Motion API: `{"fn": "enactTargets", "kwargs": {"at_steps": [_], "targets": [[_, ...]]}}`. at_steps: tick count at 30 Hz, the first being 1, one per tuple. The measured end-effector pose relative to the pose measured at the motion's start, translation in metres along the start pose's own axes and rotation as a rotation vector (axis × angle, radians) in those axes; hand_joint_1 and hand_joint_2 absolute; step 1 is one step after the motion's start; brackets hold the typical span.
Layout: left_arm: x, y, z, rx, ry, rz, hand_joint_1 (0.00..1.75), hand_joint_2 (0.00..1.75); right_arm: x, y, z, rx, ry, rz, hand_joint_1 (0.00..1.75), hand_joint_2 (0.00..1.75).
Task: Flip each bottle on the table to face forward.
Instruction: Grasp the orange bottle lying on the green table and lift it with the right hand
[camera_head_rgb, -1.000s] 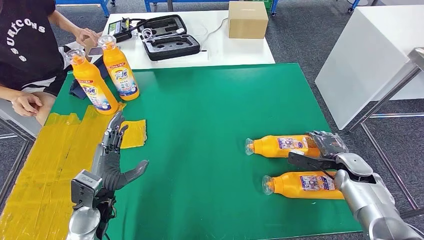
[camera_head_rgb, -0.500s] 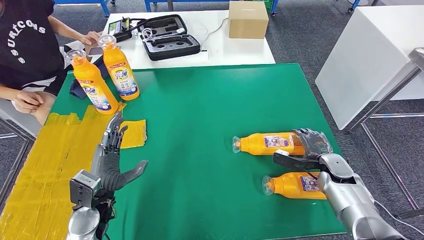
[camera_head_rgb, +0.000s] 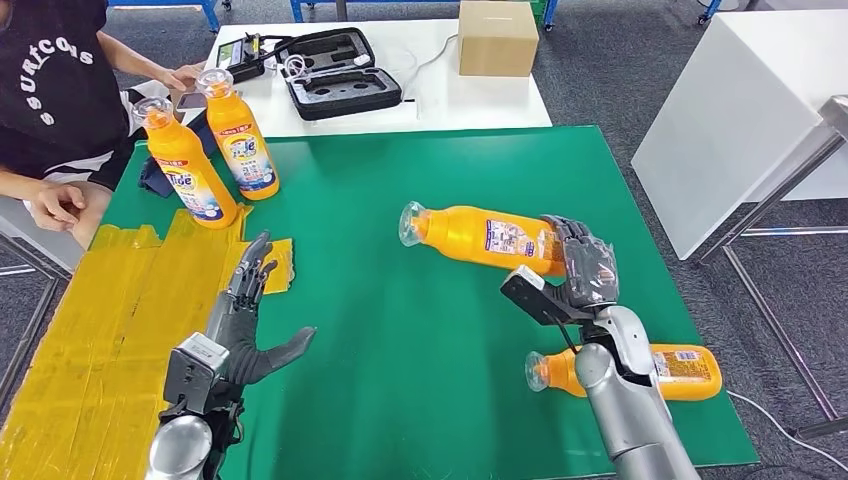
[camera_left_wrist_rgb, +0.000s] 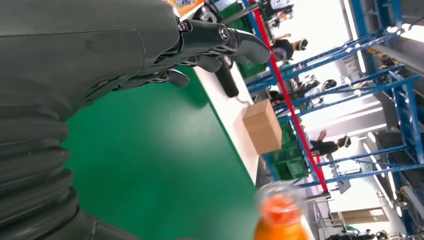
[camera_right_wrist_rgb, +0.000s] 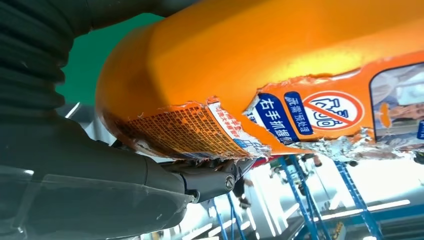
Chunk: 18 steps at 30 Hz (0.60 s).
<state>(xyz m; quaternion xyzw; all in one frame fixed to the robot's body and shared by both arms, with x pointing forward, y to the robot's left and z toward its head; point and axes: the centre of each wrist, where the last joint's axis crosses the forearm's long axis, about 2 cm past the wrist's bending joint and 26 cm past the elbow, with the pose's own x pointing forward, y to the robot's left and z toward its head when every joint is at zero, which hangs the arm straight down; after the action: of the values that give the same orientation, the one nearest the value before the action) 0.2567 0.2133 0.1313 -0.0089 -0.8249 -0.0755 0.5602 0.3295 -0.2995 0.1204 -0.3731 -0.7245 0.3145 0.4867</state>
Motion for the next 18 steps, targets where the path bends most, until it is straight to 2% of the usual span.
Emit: {"fn": "enactTargets", "kwargs": {"at_steps": [6, 10, 15, 18], "targets": [[-0.002, -0.011, -0.004, -0.041, 0.025, 0.008, 0.00, 1.75, 0.034, 0.009, -0.002, -0.024, -0.026, -0.269, 1.75, 1.75], [-0.004, -0.017, -0.007, -0.064, 0.034, 0.013, 0.00, 1.75, 0.056, 0.019, -0.001, -0.008, -0.029, -0.527, 1.75, 1.75], [-0.005, -0.024, -0.015, -0.090, 0.038, 0.029, 0.00, 1.75, 0.085, 0.041, 0.006, 0.094, -0.044, -0.847, 1.75, 1.75], [-0.005, -0.029, -0.022, -0.110, 0.034, 0.044, 0.00, 1.75, 0.103, 0.062, 0.012, 0.167, -0.039, -0.966, 1.75, 1.75]]}}
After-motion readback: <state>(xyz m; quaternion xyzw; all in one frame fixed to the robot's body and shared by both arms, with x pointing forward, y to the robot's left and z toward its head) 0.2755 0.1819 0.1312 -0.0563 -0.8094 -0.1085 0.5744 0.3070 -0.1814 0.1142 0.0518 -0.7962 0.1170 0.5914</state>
